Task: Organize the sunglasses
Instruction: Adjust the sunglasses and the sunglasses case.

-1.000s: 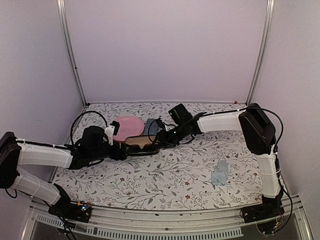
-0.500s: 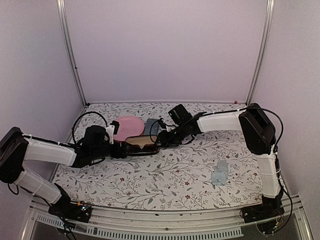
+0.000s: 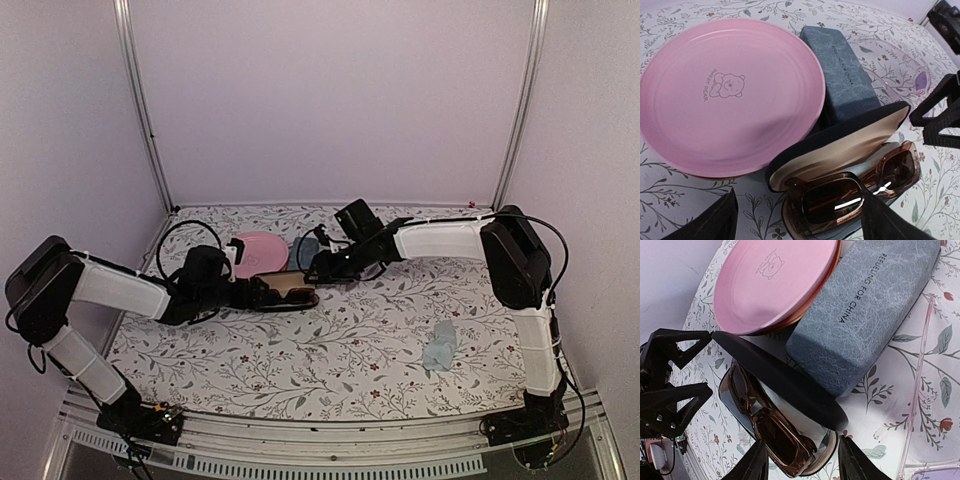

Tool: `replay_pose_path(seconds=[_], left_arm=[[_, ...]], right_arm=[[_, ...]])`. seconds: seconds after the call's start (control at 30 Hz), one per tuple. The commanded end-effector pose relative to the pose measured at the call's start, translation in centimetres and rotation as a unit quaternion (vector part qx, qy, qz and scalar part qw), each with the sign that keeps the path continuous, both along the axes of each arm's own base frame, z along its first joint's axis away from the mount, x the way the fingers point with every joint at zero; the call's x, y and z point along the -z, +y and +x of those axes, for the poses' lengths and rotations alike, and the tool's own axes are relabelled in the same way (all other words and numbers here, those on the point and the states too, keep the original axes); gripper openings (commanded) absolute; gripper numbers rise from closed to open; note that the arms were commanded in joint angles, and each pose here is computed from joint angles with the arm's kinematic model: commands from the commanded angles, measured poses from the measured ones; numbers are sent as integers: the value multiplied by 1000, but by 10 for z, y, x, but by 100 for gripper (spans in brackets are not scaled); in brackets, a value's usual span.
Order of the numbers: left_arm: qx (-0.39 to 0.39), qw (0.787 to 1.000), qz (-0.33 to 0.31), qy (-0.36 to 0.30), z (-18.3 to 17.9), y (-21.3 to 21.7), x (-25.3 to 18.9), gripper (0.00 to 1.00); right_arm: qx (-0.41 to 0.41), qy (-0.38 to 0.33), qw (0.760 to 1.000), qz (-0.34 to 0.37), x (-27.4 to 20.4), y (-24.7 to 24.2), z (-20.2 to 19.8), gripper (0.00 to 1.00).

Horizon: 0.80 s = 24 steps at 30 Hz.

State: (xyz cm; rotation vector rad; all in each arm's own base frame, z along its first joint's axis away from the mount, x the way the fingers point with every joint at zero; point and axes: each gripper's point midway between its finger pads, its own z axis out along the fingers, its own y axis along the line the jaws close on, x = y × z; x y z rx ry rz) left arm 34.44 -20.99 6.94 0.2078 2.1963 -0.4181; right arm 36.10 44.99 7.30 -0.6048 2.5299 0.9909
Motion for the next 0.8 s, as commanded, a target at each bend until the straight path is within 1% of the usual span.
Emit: replay_pose_path(seconds=[0.0, 0.3, 0.77], left_arm=[[-23, 1000, 14, -10, 17, 5, -3, 86], [-42, 998, 54, -2, 25, 11, 6, 86], [-25, 996, 88, 22, 16, 3, 30, 84]], right_arm=[[6, -11, 1000, -1, 1, 8, 7, 50], [10, -13, 1000, -16, 14, 12, 10, 49], [8, -14, 999, -43, 30, 11, 8, 47]])
